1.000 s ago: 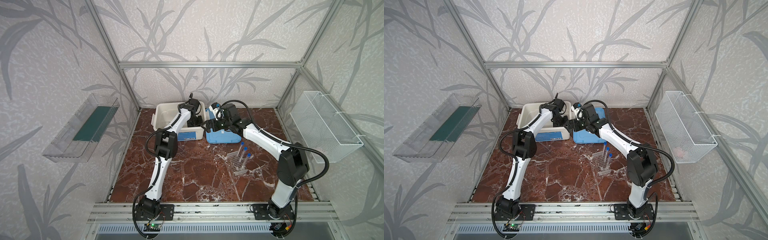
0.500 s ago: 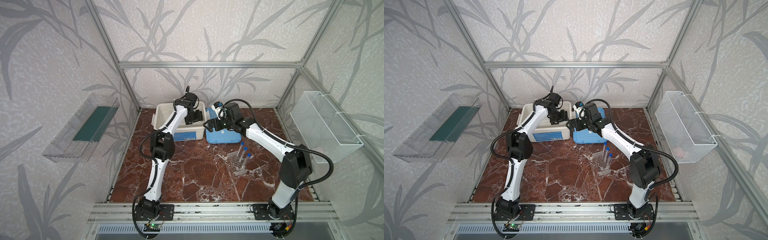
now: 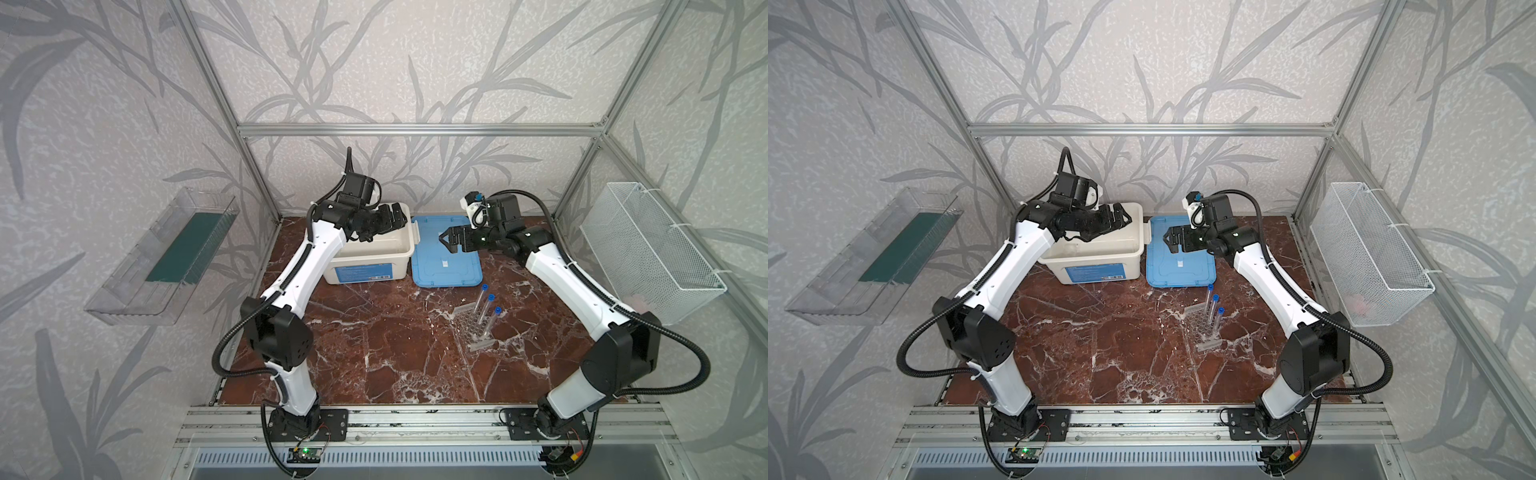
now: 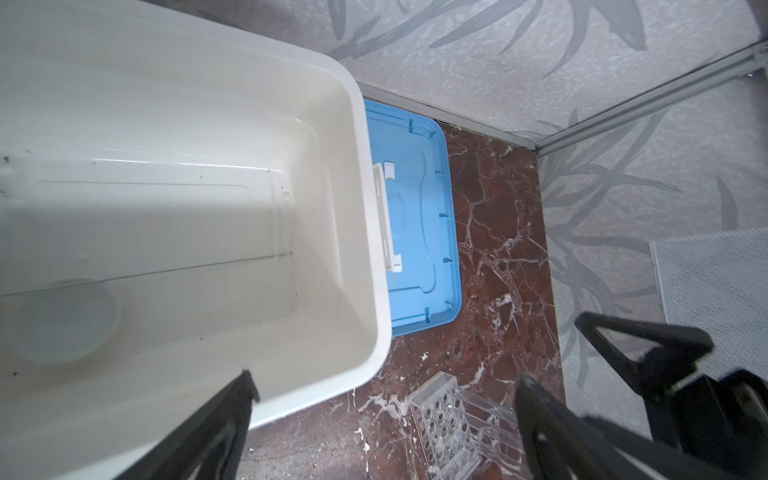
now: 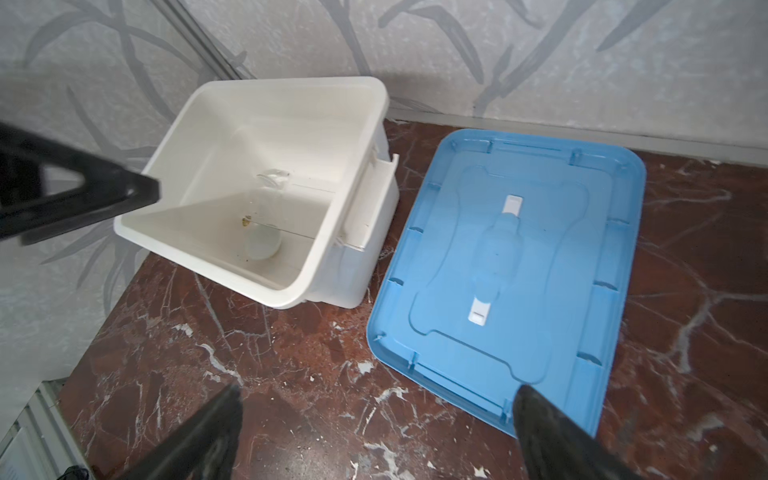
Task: Organize the chemistry lab equipment
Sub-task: 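Raise the left gripper from the bin while the right gripper reaches the blue lid, then close the right gripper on the edge of the blue lid farthest from the bin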
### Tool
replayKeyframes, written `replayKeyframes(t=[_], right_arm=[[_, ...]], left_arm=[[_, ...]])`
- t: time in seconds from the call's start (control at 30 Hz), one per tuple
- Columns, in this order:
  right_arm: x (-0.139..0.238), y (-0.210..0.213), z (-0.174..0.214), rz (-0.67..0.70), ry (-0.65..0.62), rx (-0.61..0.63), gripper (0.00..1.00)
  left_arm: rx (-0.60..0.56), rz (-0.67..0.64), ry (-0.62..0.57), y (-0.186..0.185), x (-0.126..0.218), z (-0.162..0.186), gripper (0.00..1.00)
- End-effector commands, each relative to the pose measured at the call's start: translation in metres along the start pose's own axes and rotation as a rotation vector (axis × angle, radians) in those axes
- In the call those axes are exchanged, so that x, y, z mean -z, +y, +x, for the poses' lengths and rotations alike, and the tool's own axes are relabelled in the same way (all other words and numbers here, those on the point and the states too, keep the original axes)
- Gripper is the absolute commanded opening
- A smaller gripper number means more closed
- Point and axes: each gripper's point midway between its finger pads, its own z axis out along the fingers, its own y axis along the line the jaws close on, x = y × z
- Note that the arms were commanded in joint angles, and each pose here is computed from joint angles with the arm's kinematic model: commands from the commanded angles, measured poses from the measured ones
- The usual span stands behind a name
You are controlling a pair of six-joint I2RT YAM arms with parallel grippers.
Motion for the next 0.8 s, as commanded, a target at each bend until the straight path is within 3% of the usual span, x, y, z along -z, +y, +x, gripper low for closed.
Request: replayKeyframes(t=[0.0,0.2,0.37,0.53,0.77], right_arm=[[0.010,-0.032,0.013,0.104,0.057,-0.018,0.99],[-0.008,-0.093,0.031,0.194,0.124,-0.124,0.99],[-0.040,-0.131,0.045,0.251,0.200,-0.147,0.91],[-0.078,-0.163,0.056,0.302,0.276,-0.137,0.66],[-0.115,-0.191,0.072,0.352,0.381,-0.117,0.55]], left_arm=[[-0.014,0.138,-0.019,-0.032,0.013,0.017,0.99],[-0.036,0.200,-0.013,-0.047,0.015,0.076,0.99],[0.048,0.240,-0.010,-0.042,0.004,0.110,0.99],[0.106,0.227,0.013,-0.030,-0.014,0.131,0.99],[0.154,0.247,0.016,-0.032,-0.042,0.149,0.99]])
